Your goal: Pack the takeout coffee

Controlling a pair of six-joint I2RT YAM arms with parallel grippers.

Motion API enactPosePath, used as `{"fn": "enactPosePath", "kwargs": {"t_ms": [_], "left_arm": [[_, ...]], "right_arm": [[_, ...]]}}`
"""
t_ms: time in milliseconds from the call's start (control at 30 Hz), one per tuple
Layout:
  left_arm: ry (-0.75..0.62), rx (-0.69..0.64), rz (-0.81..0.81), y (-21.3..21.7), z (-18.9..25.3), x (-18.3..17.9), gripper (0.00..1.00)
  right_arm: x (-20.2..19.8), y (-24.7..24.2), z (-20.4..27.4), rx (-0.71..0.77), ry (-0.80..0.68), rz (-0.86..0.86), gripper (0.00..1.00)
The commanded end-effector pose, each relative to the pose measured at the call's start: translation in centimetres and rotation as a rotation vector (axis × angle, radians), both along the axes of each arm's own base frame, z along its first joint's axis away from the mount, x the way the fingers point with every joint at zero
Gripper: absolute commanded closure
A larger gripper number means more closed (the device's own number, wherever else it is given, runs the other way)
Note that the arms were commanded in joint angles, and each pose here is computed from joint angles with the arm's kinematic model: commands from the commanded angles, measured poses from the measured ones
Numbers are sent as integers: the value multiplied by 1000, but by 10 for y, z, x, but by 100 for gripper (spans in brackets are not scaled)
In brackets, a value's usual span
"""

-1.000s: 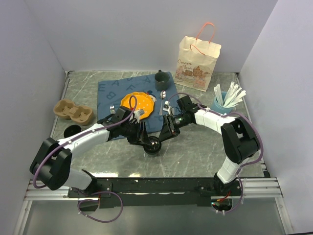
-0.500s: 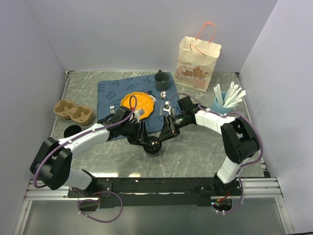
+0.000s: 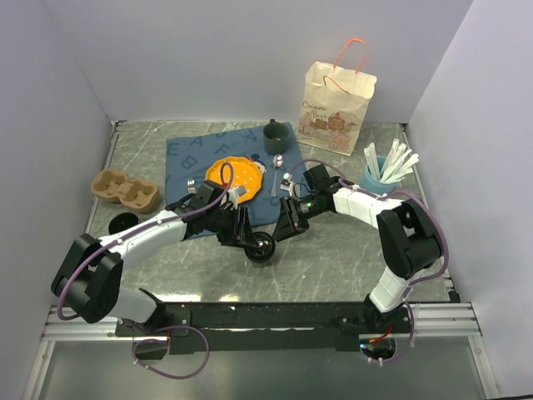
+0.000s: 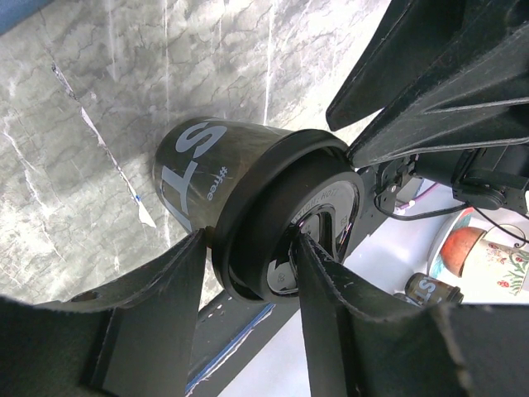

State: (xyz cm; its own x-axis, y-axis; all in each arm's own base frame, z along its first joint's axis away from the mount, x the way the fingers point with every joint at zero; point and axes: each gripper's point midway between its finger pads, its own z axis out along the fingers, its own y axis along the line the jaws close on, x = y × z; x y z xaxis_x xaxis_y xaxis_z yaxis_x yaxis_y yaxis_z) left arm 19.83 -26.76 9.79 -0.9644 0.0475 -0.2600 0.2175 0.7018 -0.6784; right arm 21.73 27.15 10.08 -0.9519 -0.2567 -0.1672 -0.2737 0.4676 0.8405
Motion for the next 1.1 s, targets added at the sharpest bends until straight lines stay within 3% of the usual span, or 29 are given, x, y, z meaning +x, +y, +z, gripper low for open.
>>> {"fn": "enactPosePath", "kwargs": {"t_ms": [0,233,467,867,1000,1067], "left_arm": [[48,247,38,40,-58,-12,50],[51,235,38,39,-59,-13,50],[79,257,56,43,-67,-16,51],[159,347,89,55,-92,-24,53],[161,361,85,56,-95,-23,53],[146,343,69,52,-92,-20,52]], "right_arm": [[0,-5,2,-5,-40,3,62],[2,-1,1,15,-30,6,61],[1,-1,-12,32,-11,-34,69],[-30,-36,-81,-161,154,-179,72],[-31,-30,-63,-103,165,-191,71],[-16,-23,-32,-54,85,-186,68]]}}
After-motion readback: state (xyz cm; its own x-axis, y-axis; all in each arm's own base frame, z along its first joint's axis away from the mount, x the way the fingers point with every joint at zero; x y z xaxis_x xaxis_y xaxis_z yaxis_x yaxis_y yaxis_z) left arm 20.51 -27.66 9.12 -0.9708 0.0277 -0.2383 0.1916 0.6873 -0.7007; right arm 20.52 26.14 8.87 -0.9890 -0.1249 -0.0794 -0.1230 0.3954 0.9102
